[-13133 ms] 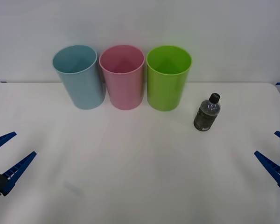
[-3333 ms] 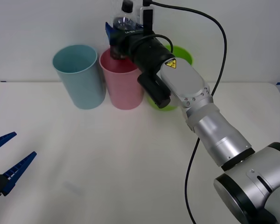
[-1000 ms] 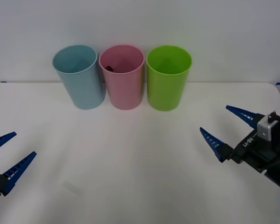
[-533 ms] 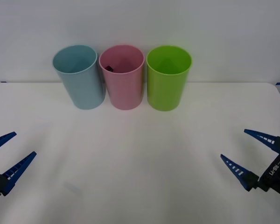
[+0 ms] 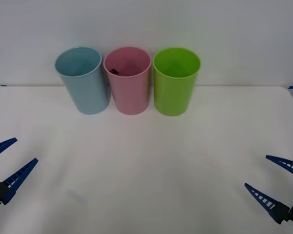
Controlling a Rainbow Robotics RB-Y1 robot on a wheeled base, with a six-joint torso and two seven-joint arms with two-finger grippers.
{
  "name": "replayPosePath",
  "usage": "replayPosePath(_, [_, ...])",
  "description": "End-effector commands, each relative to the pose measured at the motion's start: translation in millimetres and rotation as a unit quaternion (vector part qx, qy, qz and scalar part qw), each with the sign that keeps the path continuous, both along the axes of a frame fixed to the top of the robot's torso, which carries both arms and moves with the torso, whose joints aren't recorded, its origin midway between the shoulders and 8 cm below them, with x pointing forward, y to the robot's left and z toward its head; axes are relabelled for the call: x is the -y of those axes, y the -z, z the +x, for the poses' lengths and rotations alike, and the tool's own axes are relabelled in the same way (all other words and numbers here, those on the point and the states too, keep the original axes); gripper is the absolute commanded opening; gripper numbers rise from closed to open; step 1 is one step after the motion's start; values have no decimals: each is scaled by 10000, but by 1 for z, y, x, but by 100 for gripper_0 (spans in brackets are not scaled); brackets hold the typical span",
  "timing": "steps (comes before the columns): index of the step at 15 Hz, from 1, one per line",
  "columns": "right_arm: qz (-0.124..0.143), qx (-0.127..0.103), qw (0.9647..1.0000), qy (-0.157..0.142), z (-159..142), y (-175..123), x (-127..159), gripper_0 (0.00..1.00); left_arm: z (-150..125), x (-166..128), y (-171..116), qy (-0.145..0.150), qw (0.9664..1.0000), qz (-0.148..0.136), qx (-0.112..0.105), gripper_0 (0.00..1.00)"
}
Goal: Grasp the object on the table and drop it into the matching bin: aluminum can to the light blue bin, PET bottle to the pink bin.
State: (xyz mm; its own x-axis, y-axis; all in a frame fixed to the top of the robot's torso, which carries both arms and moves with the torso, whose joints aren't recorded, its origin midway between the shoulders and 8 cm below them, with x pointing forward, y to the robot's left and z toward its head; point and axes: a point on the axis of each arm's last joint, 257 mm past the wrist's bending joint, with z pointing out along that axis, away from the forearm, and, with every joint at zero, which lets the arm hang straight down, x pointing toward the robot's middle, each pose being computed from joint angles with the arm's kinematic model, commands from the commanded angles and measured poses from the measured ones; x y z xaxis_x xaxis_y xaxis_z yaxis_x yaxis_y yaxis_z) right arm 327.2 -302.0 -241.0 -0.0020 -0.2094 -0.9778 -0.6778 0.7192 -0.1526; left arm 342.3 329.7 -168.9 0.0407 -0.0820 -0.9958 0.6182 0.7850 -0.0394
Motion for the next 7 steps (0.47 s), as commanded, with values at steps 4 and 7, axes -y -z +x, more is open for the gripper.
replayPosePath(4, [45, -105, 9999, -128, -14, 7, -4, 100, 0, 0, 0, 0, 10000, 0, 0, 100])
replayPosePath(7, [45, -105, 9999, -128, -14, 7, -4, 100, 0, 0, 0, 0, 10000, 0, 0, 100])
